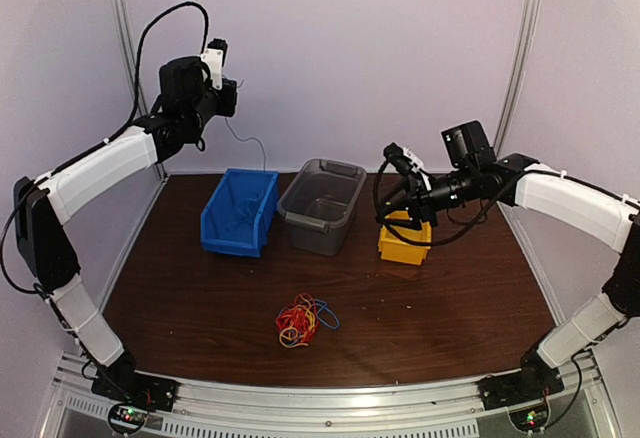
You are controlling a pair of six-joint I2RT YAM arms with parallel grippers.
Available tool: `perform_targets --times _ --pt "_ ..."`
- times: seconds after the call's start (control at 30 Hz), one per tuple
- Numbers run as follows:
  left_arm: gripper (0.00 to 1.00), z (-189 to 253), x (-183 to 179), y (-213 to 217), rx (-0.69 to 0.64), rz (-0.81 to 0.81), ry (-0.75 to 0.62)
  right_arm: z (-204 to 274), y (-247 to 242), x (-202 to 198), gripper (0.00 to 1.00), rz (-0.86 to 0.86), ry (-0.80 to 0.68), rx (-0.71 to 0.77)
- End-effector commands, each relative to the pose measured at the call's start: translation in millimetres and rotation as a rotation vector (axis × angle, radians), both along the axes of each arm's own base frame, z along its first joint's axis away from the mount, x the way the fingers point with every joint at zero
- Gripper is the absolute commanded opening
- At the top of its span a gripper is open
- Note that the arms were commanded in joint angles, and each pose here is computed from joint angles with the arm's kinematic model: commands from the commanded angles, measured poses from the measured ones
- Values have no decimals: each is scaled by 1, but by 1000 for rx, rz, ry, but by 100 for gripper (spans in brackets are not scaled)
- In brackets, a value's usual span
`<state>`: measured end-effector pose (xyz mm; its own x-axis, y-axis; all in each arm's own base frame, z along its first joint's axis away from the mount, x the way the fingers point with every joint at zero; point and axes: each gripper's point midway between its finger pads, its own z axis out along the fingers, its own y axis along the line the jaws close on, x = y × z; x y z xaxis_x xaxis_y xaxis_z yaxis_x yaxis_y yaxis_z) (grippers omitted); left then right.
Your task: Untangle the cables
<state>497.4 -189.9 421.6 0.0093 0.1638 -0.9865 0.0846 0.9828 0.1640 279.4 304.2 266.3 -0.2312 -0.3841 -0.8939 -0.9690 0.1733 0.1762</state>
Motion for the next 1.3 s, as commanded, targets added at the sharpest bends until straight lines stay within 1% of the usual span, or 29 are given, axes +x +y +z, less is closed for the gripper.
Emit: perform_targets --times 0.0,0.17,0.33,0.47,0.67,0.73,0.8,0.9,1.0,1.1,1.27 --pt "0 15 20 13 -4 21 -50 -45 -21 -12 48 -43 -56 -118" --pt "0 -9 42 5 -9 16 -15 -60 -37 -17 48 -96 -127 -152" --pt "0 -18 59 6 -8 41 -1 -62 -40 -19 48 -104 -146 -147" --pt "0 -35 62 7 -7 49 27 -70 -43 -18 48 -115 -161 -156" --pt "0 -36 47 14 -12 51 28 -83 -51 -11 48 -155 -171 -170" --pt "0 -29 37 16 -47 40 41 -82 -53 -9 48 -163 -170 -168" --pt "0 -17 18 20 -79 28 32 -80 -56 -8 48 -176 -175 -160" --pt "0 12 -15 33 -141 21 -55 -77 -61 -5 48 -199 -195 -156" --pt "0 42 -32 44 -147 37 -109 -78 -63 -4 48 -203 -193 -158" --pt "0 44 -30 42 -111 27 -92 -78 -63 -5 48 -196 -186 -151" --pt "0 4 -11 34 -83 38 -2 -80 -62 -5 49 -189 -180 -154"
